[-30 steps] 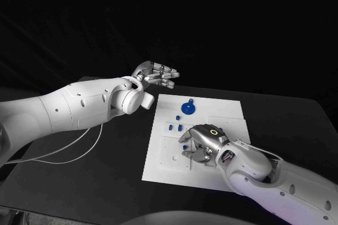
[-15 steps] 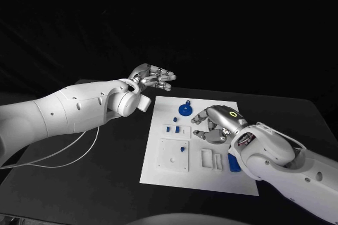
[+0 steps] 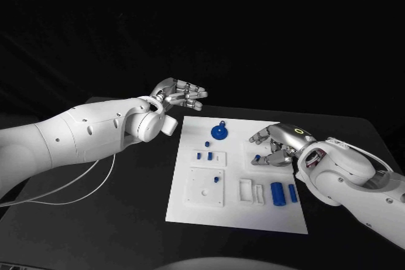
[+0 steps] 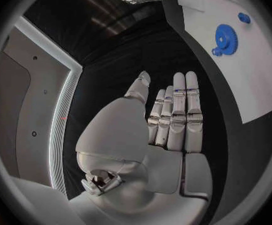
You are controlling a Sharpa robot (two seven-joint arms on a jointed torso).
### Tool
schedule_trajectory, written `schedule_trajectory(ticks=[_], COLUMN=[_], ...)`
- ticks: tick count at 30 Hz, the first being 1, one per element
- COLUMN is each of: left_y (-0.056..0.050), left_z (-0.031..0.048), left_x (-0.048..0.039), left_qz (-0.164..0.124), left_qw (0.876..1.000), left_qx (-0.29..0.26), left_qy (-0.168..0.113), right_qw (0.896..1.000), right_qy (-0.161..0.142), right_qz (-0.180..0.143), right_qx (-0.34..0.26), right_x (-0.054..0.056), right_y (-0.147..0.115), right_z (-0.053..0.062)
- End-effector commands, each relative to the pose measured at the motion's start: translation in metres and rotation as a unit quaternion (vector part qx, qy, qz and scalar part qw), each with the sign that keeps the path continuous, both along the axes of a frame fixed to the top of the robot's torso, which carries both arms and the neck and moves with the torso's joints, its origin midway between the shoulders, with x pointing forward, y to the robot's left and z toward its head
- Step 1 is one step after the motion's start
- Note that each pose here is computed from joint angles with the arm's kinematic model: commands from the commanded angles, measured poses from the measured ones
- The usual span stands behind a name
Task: Assemble the parts on the task board
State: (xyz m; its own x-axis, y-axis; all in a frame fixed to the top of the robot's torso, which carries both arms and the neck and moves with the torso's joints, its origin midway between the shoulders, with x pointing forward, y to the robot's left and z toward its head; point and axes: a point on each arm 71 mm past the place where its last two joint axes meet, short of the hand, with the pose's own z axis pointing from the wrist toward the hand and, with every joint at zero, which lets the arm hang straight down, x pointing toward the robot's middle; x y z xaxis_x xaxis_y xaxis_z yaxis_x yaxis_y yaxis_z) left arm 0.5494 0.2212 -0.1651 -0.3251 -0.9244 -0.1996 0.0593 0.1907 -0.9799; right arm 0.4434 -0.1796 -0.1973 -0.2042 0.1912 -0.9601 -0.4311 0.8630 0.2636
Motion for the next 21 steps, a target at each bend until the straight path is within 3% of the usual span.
schedule_trajectory(ticks=[1, 21], left_y=[-0.0025, -0.0015], left_z=[0.0005, -0.0009], left_x=[-0.0005, -0.0002], left_qz=[-0.010, -0.007], left_qw=[1.000, 1.000], left_qx=[-0.001, 0.008], left_qy=[-0.003, 0.002], right_qw=[0.999, 0.998], right_qy=[0.023, 0.041], right_qz=[0.009, 0.013], right_qx=[-0.036, -0.044], right_x=[-0.0005, 0.0020], right_y=[-0.0010, -0.0009], right_z=[-0.0053, -0.0138])
